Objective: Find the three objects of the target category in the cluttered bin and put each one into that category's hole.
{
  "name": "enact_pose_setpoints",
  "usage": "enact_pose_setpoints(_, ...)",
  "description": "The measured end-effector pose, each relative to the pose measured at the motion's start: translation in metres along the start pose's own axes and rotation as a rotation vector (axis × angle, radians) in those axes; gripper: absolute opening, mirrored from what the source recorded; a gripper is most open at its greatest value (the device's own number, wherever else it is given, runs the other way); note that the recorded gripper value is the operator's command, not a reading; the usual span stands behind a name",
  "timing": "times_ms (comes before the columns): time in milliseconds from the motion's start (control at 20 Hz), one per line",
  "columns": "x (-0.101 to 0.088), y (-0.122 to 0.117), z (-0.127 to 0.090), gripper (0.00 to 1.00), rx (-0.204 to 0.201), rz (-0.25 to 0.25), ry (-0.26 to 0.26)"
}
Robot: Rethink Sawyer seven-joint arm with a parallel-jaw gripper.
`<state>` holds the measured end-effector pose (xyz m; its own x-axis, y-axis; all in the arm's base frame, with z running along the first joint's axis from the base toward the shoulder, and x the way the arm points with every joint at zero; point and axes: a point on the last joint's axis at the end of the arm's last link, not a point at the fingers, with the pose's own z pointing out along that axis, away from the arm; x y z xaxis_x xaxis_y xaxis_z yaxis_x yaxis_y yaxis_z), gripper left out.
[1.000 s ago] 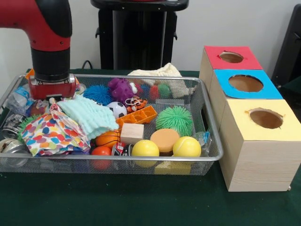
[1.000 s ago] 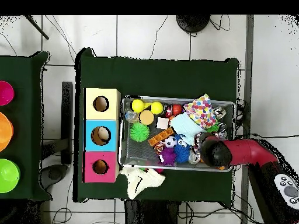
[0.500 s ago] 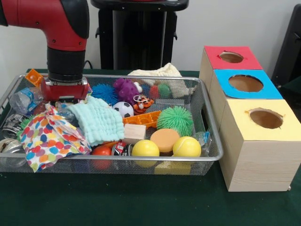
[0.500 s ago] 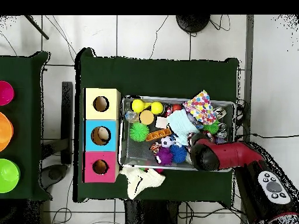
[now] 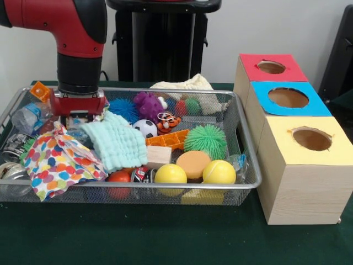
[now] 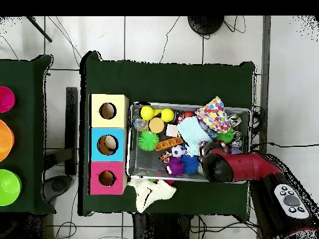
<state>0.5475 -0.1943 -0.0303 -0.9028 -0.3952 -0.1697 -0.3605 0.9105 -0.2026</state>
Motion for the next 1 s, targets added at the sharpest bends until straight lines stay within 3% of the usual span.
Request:
enact_pose_setpoints(650,-0.004,0.015,-0.029,1.0,-0.033,0.076,0.019)
enact_pose_setpoints(1000,0.001,0.049,-0.067,1.0,-0.094,0.105,0.105)
